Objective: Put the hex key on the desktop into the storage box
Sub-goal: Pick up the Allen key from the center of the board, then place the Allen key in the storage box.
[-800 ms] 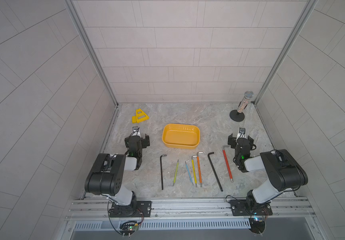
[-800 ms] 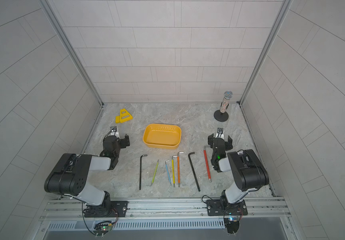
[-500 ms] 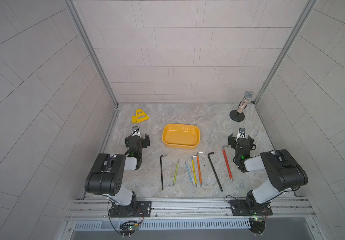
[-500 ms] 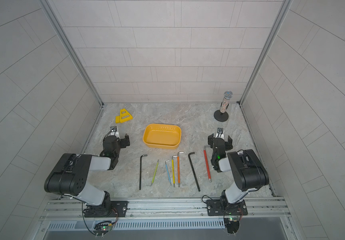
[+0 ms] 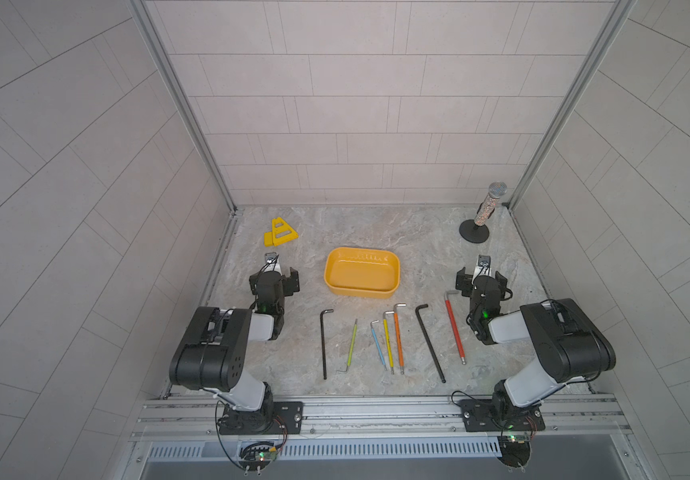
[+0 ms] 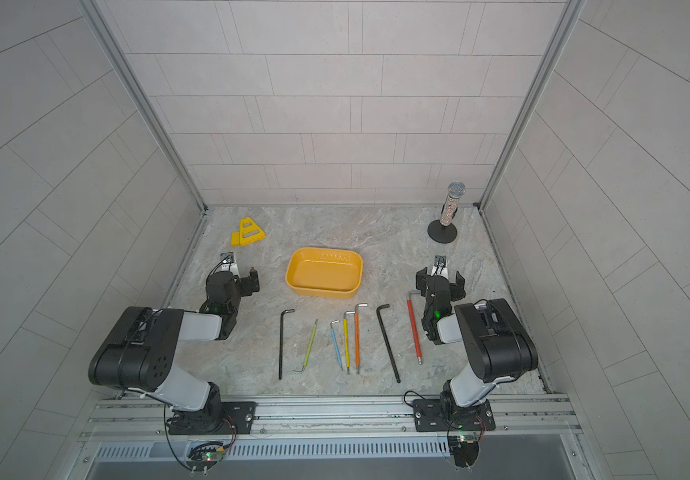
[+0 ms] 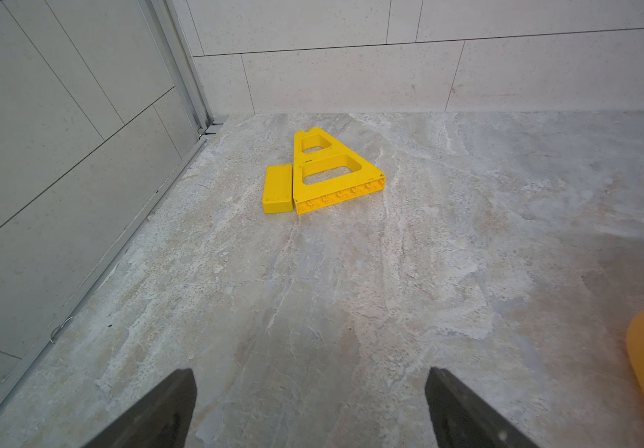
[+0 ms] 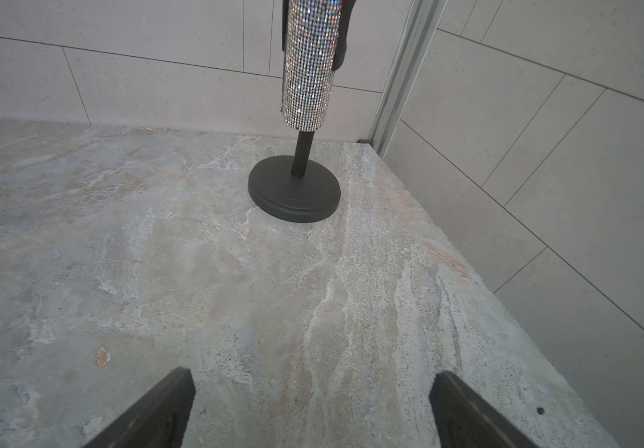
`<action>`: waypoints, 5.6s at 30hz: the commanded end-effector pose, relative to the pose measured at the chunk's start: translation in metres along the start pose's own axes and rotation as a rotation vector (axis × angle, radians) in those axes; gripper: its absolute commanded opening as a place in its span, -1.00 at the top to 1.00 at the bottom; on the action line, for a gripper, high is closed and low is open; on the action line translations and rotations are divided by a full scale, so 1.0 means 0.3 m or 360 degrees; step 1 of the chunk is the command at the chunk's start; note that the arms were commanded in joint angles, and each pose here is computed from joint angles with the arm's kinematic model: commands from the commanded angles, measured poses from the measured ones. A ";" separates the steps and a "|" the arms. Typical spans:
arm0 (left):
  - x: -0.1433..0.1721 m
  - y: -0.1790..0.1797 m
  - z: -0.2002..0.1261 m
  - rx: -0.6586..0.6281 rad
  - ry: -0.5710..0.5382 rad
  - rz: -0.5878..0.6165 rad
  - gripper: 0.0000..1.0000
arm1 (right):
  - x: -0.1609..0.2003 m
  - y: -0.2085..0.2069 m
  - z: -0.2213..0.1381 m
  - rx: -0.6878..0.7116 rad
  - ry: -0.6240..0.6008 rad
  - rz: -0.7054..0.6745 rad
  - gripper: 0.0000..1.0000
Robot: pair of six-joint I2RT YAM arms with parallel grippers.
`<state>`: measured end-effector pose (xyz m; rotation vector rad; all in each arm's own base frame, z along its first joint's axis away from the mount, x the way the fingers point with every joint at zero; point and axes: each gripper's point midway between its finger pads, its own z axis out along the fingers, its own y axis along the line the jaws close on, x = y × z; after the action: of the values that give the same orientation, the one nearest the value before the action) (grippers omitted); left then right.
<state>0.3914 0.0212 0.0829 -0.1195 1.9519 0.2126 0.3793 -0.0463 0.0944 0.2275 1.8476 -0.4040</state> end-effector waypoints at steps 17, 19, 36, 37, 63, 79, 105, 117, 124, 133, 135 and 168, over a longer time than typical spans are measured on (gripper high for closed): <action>-0.287 0.234 -0.287 -0.0346 -0.0174 -0.0873 -1.00 | -0.253 -0.043 -0.125 0.0021 0.0071 0.0086 -1.00; -0.264 0.238 -0.292 -0.0330 -0.0021 -0.0985 -1.00 | -0.266 -0.036 -0.156 -0.0049 0.0123 0.0162 -1.00; -0.304 0.089 -0.403 0.0135 0.0395 -0.1105 -1.00 | -0.036 0.170 -0.348 -0.0631 0.1041 0.0374 -0.91; -0.281 0.050 -0.378 0.0192 0.0540 -0.1083 -1.00 | -0.018 0.173 -0.355 -0.0631 0.1075 0.0378 -0.90; -0.129 -0.117 -0.429 0.0527 0.0994 -0.1246 -1.00 | 0.136 0.075 -0.545 -0.0516 0.1360 0.0380 -0.54; -0.044 -0.195 -0.480 0.0774 0.1208 -0.1048 -1.00 | 0.244 0.132 -0.546 -0.0445 0.1469 0.0105 -0.26; -0.061 -0.213 -0.475 0.0803 0.1201 -0.0993 -1.00 | 0.376 0.160 -0.482 -0.0382 0.1559 0.0007 -0.16; -0.059 -0.220 -0.480 0.0828 0.1196 -0.1009 -1.00 | 0.410 0.165 -0.488 -0.0352 0.1613 0.0025 0.27; -0.062 -0.221 -0.485 0.0837 0.1188 -0.1008 -1.00 | 0.410 0.172 -0.492 -0.0375 0.1618 0.0011 0.86; -0.106 -0.235 -0.509 0.0900 0.1170 -0.1043 -1.00 | 0.317 0.201 -0.492 -0.0461 0.1533 -0.0086 1.00; -0.121 -0.237 -0.518 0.0917 0.1163 -0.1054 -1.00 | 0.291 0.205 -0.491 -0.0477 0.1506 -0.0077 1.00; -0.241 -0.272 -0.436 0.1059 0.0985 -0.1067 -1.00 | -0.157 0.377 -0.504 -0.0959 0.1084 -0.0268 1.00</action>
<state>0.3083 -0.0837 0.1812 -0.4584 2.3882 -0.9933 0.2944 0.1110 0.1508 -0.1828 2.5972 0.1654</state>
